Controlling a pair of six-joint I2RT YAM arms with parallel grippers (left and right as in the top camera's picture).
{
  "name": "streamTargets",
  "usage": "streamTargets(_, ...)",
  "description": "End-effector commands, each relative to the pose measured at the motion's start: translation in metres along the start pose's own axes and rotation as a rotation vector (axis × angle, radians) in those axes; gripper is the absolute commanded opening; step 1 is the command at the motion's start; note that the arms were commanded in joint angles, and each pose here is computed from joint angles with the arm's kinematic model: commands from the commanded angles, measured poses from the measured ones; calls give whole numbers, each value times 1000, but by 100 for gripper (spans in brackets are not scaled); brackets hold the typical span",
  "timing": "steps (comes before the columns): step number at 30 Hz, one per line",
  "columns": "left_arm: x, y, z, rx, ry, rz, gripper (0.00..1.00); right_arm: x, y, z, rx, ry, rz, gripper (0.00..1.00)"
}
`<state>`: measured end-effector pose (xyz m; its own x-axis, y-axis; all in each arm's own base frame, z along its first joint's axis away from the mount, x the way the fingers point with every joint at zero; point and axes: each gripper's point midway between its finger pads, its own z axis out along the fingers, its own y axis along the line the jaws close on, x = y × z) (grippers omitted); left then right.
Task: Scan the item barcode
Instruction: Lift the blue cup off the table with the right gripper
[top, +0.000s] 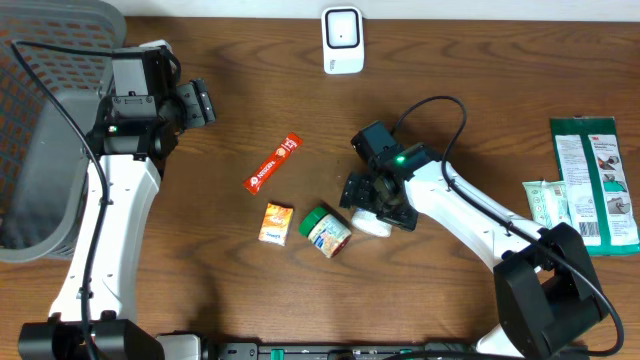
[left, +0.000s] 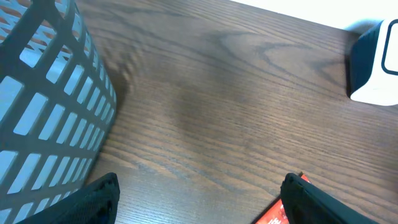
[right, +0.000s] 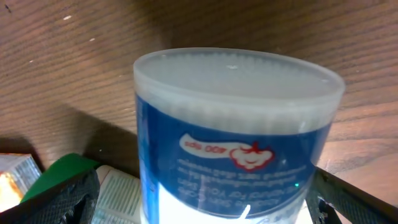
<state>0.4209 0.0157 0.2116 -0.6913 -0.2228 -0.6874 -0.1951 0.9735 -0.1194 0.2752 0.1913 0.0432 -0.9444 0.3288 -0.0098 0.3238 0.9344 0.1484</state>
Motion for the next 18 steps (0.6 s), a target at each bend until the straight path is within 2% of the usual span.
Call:
streamTargets(1, 0, 2, 3, -14, 4, -1, 83, -10, -4, -9, 23, -49, -16, 98)
streamTargets(7, 0, 2, 3, -14, 4, -1, 83, -10, -13, -9, 66, -56, -12, 95)
streamTargets(12, 0, 2, 3, -14, 4, -1, 83, -9, -15, -9, 75, -54, -12, 82)
streamTargets(18, 0, 2, 3, -14, 4, -1, 83, -9, -22, -2, 100, -68, -12, 81)
